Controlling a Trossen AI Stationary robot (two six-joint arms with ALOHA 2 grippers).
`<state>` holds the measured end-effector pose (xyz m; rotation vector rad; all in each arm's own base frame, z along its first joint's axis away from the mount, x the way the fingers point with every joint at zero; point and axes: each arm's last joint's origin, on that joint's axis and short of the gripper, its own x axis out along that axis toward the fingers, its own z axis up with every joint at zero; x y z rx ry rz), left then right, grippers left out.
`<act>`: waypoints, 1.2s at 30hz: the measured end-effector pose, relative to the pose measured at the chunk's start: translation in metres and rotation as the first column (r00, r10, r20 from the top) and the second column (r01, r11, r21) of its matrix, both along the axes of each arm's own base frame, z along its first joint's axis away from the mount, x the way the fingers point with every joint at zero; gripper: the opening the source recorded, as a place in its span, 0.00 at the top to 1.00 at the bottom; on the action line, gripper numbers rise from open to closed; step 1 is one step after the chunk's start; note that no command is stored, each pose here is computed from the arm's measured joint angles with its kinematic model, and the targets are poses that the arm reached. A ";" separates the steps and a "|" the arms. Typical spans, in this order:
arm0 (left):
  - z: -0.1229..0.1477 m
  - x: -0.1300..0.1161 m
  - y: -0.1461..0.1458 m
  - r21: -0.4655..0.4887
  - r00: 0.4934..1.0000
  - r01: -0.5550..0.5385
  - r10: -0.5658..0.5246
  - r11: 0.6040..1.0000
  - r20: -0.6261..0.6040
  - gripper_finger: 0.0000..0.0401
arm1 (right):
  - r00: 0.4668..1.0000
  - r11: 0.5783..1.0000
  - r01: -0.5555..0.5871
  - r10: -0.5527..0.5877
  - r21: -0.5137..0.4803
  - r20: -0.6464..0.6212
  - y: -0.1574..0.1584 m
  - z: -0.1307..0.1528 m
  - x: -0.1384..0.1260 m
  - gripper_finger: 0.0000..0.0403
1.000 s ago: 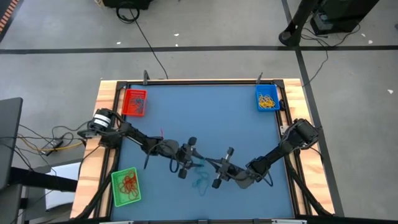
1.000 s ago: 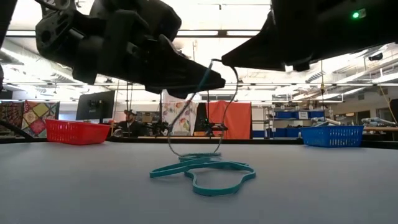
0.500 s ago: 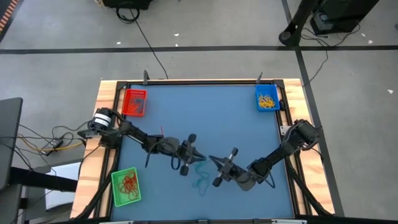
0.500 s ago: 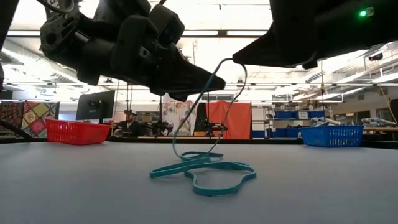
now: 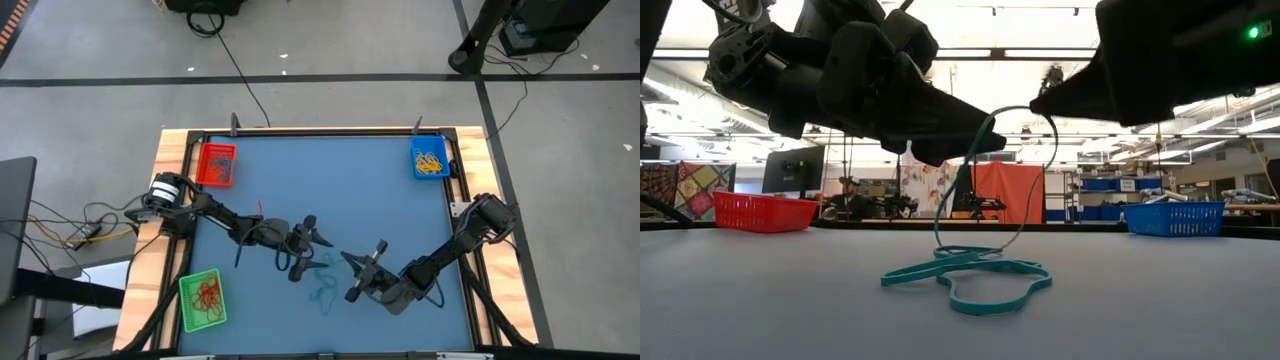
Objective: Sort rubber bands into baskets
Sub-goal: Put the blue rubber band into the red basket
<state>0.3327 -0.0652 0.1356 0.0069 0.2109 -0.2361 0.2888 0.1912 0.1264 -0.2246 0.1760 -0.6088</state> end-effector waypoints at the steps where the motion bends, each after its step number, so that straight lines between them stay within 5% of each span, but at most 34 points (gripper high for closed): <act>1: 0.000 0.000 0.000 -0.002 1.000 0.002 -0.002 1.000 -0.001 0.31 | 1.000 1.000 0.006 -0.006 0.010 -0.002 -0.002 -0.002 0.000 1.00; 11: 0.000 0.000 0.000 -0.059 1.000 -0.017 0.016 0.998 -0.020 0.24 | 0.999 0.996 -0.030 0.032 0.087 -0.018 -0.017 -0.007 0.011 1.00; 18: -0.002 -0.002 -0.004 -0.071 0.990 0.133 -0.135 0.989 -0.034 0.28 | 0.999 0.998 0.043 -0.042 0.049 -0.018 -0.020 -0.007 0.010 1.00; 27: -0.002 0.000 0.002 -0.117 0.994 -0.097 0.092 0.988 -0.051 0.29 | 1.000 0.998 0.008 -0.006 0.064 -0.026 -0.019 -0.008 0.011 1.00; 36: -0.001 0.001 0.006 -0.068 0.985 -0.172 0.171 0.983 -0.025 0.30 | 0.999 1.000 0.004 -0.004 0.020 -0.044 -0.013 -0.007 0.007 1.00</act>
